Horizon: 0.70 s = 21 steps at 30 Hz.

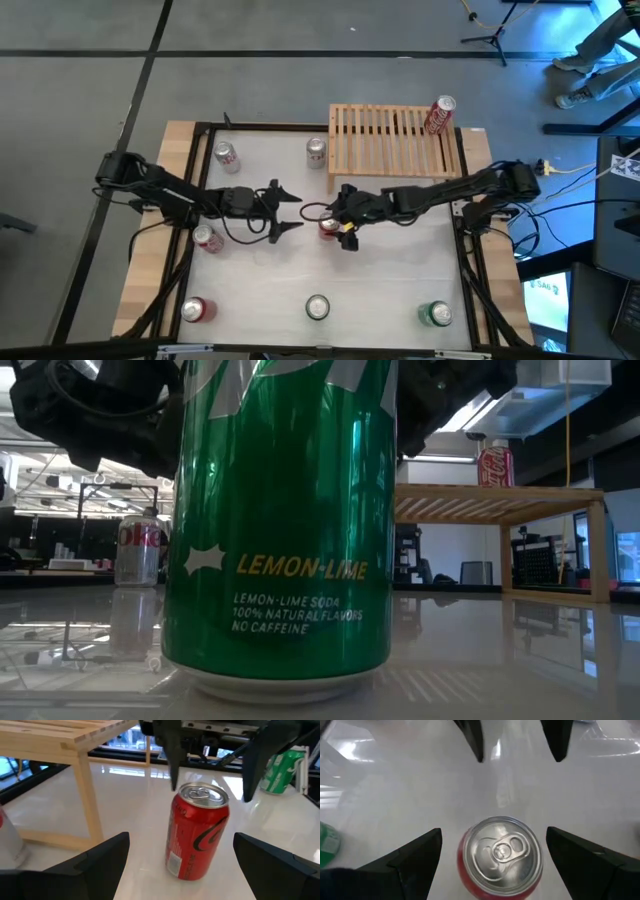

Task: Place canned beverage on shelf
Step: Put the right red black soda on the shelf

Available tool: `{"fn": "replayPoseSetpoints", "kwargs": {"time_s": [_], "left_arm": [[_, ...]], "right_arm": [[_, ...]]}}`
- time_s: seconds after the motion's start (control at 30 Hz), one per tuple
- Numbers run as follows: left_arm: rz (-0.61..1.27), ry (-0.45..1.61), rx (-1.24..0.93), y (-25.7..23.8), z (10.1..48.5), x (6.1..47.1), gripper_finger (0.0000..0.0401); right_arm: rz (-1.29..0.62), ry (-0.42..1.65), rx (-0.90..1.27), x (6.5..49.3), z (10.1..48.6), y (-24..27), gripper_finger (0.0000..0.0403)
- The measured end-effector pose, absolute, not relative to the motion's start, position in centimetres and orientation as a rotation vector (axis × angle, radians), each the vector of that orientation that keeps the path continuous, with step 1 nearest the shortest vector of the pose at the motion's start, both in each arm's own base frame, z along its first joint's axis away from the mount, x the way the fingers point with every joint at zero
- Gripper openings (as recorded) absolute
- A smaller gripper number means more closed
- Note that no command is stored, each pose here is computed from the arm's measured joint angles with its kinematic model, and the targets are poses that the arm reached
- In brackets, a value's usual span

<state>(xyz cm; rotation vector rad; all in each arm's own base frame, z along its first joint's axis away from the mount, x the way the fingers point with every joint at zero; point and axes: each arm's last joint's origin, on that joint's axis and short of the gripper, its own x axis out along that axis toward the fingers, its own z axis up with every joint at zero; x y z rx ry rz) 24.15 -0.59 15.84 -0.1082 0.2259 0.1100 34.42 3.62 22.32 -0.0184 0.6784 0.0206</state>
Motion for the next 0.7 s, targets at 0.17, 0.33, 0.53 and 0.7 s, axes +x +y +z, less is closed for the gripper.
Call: {"fn": "replayPoseSetpoints", "kwargs": {"time_s": [0.17,0.33,0.53,0.7], "left_arm": [[0.102,0.226,-0.109,-0.6,15.8,24.2,0.0347],[0.102,0.226,-0.109,-0.6,15.8,24.2,0.0347],[0.101,0.226,-0.108,-0.6,15.8,24.2,0.0347],[0.094,0.221,-0.11,-0.6,15.9,24.2,0.0347]], "right_arm": [[0.016,0.68,-0.02,34.5,22.2,3.6,0.0353],[0.016,0.683,-0.02,34.4,22.2,3.6,0.0353],[0.015,0.709,-0.022,34.7,21.5,3.6,0.0353],[0.013,0.724,-0.023,35.0,20.7,3.7,0.0353]]}}
